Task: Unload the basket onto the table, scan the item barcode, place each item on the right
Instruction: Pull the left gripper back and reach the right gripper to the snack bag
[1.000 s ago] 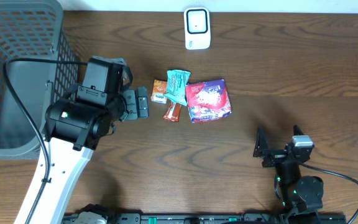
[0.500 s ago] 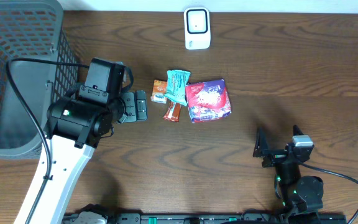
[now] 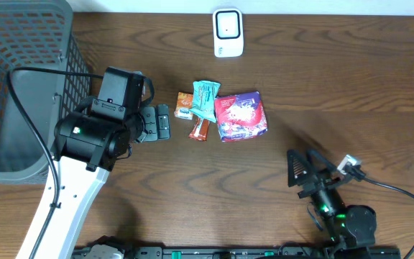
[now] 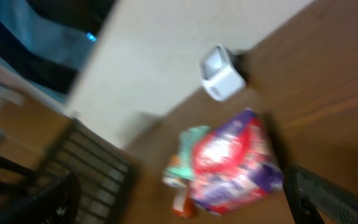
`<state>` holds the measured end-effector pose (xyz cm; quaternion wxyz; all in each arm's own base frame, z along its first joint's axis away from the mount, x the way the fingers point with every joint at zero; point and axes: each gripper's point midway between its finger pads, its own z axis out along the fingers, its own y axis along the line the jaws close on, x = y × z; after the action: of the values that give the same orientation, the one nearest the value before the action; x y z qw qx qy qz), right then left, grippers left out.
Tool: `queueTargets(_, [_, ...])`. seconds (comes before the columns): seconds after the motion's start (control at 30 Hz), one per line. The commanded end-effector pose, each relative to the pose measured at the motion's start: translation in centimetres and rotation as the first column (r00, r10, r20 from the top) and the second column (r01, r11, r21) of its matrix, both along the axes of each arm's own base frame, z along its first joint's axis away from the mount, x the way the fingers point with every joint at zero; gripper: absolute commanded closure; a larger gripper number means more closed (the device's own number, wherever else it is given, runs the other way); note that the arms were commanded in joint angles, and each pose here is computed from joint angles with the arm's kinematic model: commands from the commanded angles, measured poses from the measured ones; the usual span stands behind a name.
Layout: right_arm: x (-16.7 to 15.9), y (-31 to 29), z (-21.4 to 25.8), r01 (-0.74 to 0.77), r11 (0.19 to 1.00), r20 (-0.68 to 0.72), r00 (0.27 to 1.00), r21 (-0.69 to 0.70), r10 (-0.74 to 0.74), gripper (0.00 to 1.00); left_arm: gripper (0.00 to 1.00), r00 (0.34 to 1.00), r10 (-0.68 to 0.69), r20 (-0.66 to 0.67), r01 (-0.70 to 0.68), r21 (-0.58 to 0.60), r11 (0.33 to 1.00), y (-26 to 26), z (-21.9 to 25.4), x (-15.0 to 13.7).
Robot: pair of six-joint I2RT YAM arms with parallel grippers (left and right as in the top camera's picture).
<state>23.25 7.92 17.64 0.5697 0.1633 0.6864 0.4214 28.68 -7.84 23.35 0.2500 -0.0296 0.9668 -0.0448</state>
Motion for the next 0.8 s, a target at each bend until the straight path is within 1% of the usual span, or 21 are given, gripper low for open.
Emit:
queueTargets(0.0, [-0.3,0.2,2.7,-0.028,0.993,0.069,0.997,0.117,0.020,0.01,0.02,1.000,0.006,-0.004,-0.006,0.015,1.000,0.3,-0.2,0.1])
queueTargets(0.1, [-0.2,-0.9,4.9,0.028,0.993,0.159,0.986,0.117,-0.047,0.01,0.02,1.000,0.006,-0.004,-0.006,0.015,1.000,0.3,-0.2,0.1])
queueTargets(0.2, [-0.1,-1.2,5.7,0.064,0.997,0.169,0.983,0.032,-0.069,0.01,0.02,1.000,0.006,-0.004,-0.006,0.015,1.000,0.3,-0.2,0.1])
queueTargets(0.3, [0.9,-1.1,4.8,0.075,0.992,0.045,0.997,-0.101,-0.070,0.01,0.02,1.000,0.006,-0.004,-0.006,0.015,1.000,0.3,-0.2,0.1])
queueTargets(0.4, [2.2,-0.7,4.6,0.038,0.976,-0.053,0.997,-0.215,-0.051,0.01,0.02,1.000,0.006,-0.004,-0.006,0.015,1.000,0.3,-0.2,0.1])
queueTargets(0.47, [3.5,0.0,4.8,-0.023,0.958,-0.123,0.992,-0.287,-0.013,0.01,0.02,1.000,0.006,-0.004,-0.006,0.015,1.000,0.3,-0.2,0.1])
queueTargets(0.57, [5.8,1.8,5.1,-0.168,0.918,-0.254,0.964,-0.360,0.076,0.01,0.02,1.000,0.006,-0.004,-0.006,0.015,1.000,0.3,-0.2,0.1])
queueTargets(0.67, [7.9,3.9,5.3,-0.350,0.862,-0.396,0.897,-0.368,0.195,0.01,0.02,1.000,0.006,-0.004,-0.006,0.015,1.000,0.3,-0.2,0.1])
queueTargets(0.77, [9.7,6.3,5.7,-0.507,0.794,-0.454,0.825,-0.334,0.336,0.01,0.02,1.000,0.006,-0.005,-0.006,0.015,1.000,0.3,-0.2,0.1])
